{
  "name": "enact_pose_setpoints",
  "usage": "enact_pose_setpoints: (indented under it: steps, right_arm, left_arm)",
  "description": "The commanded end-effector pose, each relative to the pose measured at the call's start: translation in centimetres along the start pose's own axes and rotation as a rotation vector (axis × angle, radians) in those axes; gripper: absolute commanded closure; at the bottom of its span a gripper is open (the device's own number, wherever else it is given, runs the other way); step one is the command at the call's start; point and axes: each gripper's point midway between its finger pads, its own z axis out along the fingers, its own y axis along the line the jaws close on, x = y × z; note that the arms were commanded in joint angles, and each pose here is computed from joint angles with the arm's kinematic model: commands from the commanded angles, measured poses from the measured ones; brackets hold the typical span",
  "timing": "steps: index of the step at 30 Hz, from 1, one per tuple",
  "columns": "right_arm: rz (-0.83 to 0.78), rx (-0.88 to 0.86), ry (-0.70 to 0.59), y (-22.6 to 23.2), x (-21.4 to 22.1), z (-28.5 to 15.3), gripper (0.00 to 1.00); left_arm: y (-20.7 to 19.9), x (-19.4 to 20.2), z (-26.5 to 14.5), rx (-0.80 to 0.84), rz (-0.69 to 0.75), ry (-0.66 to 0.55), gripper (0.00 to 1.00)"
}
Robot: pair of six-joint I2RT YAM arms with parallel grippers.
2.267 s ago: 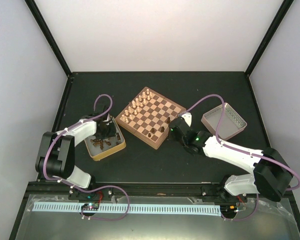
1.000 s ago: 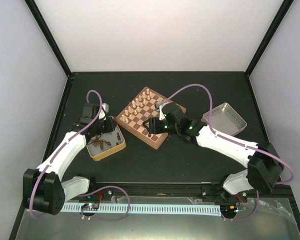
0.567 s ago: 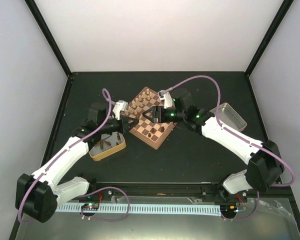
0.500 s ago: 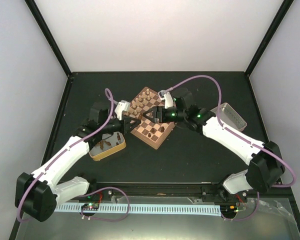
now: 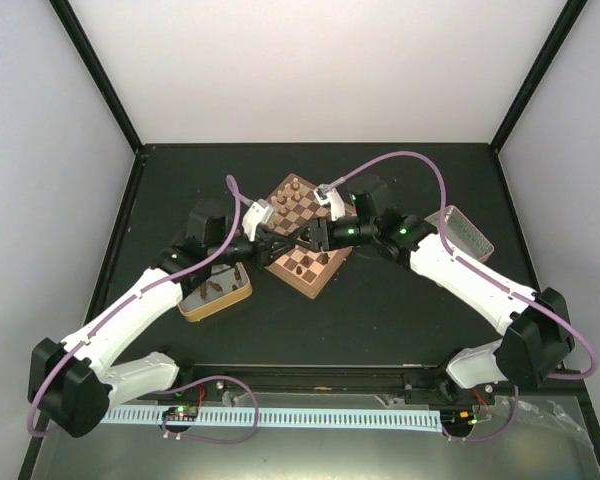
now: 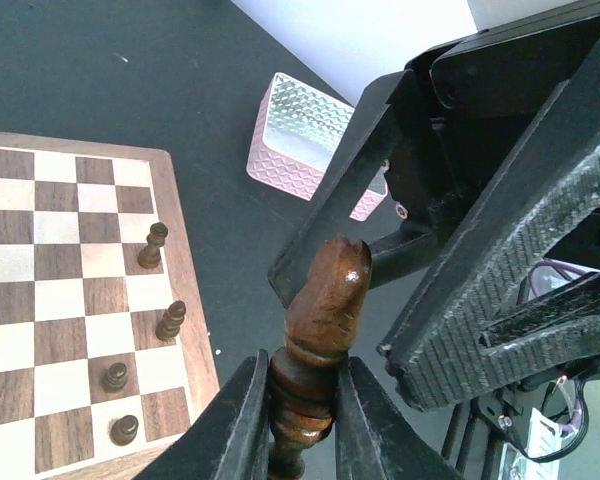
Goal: Set up the chess pieces on the board
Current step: Pick up the chess piece from the storage box.
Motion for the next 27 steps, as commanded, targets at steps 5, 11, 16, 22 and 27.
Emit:
enact_pose_setpoints:
  steps: [5,11,16,22,27]
  right_arm:
    - [0.026,-0.049,-0.048,1.1,-0.8,-0.7,0.55]
    - [0.08,0.03,-0.121,-0.5,-1.6,-1.3,0.65]
    - [0.076,-0.002,-0.118,0.1,-1.7,-1.3,0.72]
    - [0.077,-0.064,-0.088,1.1,-1.3,-1.1,0.77]
    - [0.071,-0.051,-0.096,0.9,-1.5,-1.0,0.89]
  left_arm:
    - [-1.4,-1.6,-0.1,0.039,0.071,-0.02,0.89]
    - [-1.5,-1.2,-0.1,0.048,0.076,0.0,0.89]
    - [-1.7,-1.2,0.0,0.059,0.079,0.003,0.89]
    - [-1.7,-1.2,0.1,0.06,0.08,0.004,0.89]
    - [-1.6,-1.3,0.0,0.052,0.075,0.002,0.89]
